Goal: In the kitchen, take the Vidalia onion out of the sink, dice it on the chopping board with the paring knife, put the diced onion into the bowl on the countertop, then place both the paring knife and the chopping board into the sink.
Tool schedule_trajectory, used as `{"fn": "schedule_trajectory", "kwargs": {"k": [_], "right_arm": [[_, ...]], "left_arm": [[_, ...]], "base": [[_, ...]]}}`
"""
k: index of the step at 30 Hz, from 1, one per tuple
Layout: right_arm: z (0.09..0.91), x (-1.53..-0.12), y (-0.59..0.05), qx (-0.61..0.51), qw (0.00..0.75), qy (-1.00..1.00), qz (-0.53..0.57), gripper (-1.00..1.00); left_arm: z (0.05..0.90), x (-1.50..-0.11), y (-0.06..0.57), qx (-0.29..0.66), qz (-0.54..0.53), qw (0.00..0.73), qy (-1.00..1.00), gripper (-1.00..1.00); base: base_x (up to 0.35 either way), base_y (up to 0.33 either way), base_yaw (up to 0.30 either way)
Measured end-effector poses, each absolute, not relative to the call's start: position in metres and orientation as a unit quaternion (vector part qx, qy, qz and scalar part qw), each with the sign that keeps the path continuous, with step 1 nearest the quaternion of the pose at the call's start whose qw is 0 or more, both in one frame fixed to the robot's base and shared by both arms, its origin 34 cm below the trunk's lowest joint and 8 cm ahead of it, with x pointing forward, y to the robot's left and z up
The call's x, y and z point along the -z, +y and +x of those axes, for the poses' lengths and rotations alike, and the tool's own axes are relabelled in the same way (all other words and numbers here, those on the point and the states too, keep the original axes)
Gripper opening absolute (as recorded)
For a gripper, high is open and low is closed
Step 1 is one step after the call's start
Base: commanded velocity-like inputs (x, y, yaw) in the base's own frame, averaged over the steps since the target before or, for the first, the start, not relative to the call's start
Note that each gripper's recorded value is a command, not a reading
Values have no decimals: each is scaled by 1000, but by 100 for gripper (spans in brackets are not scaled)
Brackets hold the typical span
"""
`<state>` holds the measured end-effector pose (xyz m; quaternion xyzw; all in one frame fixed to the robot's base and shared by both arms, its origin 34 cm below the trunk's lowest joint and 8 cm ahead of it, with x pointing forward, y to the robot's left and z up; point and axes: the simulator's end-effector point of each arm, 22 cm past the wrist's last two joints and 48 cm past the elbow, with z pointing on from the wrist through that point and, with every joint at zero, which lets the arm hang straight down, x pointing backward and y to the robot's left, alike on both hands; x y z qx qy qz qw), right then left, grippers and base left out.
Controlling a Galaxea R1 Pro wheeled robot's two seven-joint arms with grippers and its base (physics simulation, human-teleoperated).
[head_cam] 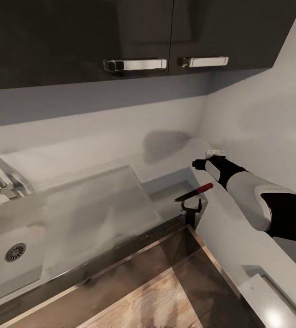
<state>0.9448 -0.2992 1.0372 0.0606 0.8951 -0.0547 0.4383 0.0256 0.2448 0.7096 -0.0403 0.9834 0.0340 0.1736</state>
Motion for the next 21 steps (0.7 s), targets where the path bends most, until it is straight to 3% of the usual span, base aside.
{"fn": "schedule_trajectory", "kwargs": {"k": [21], "right_arm": [[945,-1010,-312,62,423,902,65,100]], "left_arm": [[16,-713,245,-35,-40,157,986,100]], "base": [[0,0,0]]}}
